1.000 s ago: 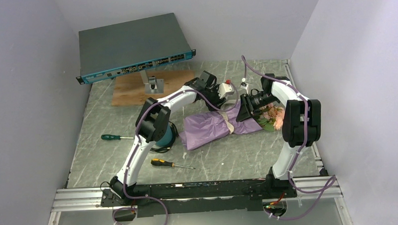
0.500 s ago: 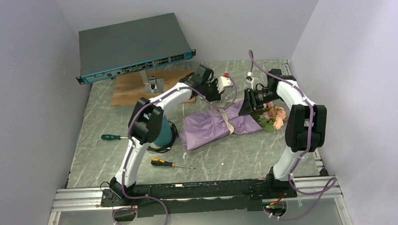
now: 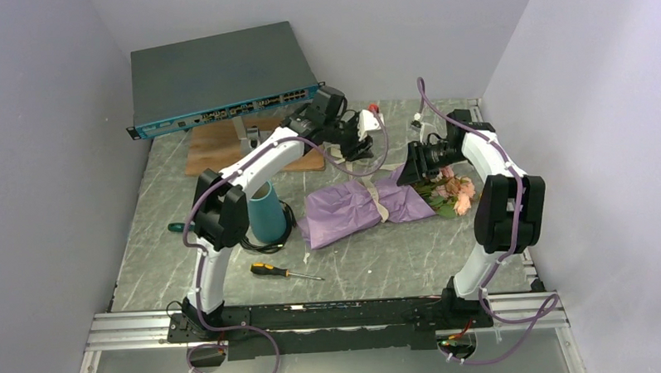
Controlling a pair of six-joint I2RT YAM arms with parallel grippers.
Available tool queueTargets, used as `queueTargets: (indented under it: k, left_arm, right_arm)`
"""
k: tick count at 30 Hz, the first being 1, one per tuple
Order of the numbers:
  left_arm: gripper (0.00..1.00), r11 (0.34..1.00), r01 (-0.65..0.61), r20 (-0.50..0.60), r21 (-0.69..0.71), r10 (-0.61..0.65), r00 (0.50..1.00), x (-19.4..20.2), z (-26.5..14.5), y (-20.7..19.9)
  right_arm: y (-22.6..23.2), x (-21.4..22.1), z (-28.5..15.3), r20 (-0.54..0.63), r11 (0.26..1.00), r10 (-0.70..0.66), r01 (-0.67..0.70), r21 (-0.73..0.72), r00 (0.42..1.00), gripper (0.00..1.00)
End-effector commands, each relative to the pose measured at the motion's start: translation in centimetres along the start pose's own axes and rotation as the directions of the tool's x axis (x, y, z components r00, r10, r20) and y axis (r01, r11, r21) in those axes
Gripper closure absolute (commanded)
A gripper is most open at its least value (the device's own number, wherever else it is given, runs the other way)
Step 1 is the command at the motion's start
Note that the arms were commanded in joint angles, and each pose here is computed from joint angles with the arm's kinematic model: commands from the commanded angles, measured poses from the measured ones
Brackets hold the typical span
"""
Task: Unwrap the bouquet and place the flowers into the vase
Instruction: Untie the ribbon from the wrapping paper.
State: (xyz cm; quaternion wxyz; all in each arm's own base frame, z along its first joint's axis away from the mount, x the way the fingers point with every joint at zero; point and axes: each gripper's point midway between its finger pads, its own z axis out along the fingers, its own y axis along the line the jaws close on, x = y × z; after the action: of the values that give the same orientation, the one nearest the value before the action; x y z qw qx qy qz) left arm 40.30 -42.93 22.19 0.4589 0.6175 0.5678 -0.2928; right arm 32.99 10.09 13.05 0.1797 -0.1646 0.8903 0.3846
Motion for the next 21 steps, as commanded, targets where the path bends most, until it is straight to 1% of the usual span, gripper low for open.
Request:
queueTargets:
  k: [1, 5, 8, 12, 16, 21]
  left_arm:
    - [0.46, 0.985, -0.025, -0.094, 0.169, 0.042, 0.995, 4.4, 0.9, -3.3]
    - [0.44, 0.958, -0.114, -0.109, 0.263, 0.147, 0.983, 6.9, 1.3, -4.8]
    - [0.44, 0.942, -0.16, -0.119, 0.296, 0.202, 0.972, 8.2, 2.0, -5.3]
    - [0.44, 0.921, -0.201, -0.109, 0.333, 0.25, 0.962, 9.0, 3.0, -5.9]
    - [0.47, 0.897, -0.251, -0.086, 0.364, 0.3, 0.95, 9.8, 4.1, -6.6]
    - [0.45, 0.89, -0.278, -0.075, 0.362, 0.325, 0.943, 11.2, 5.7, -6.6]
  right_arm:
    - [0.9, -2.0, -1.1, 0.057, 0.998, -0.061, 0.061, 0.001, 0.997, 0.59]
    - [1.1, -1.8, -1.2, 0.049, 0.998, -0.058, 0.059, -0.003, 0.997, 0.59]
    - [1.3, -1.5, -1.1, 0.039, 0.999, -0.05, 0.051, -0.017, 0.998, 0.59]
    - [1.7, -1.1, -0.8, 0.034, 0.998, -0.035, 0.036, -0.046, 0.999, 0.59]
    - [2.3, -0.5, -0.1, 0.018, 0.997, -0.014, 0.015, -0.077, 1.0, 0.59]
    - [2.6, 0.3, 1.4, -0.022, 0.995, -0.002, 0.0, -0.1, 1.0, 0.59]
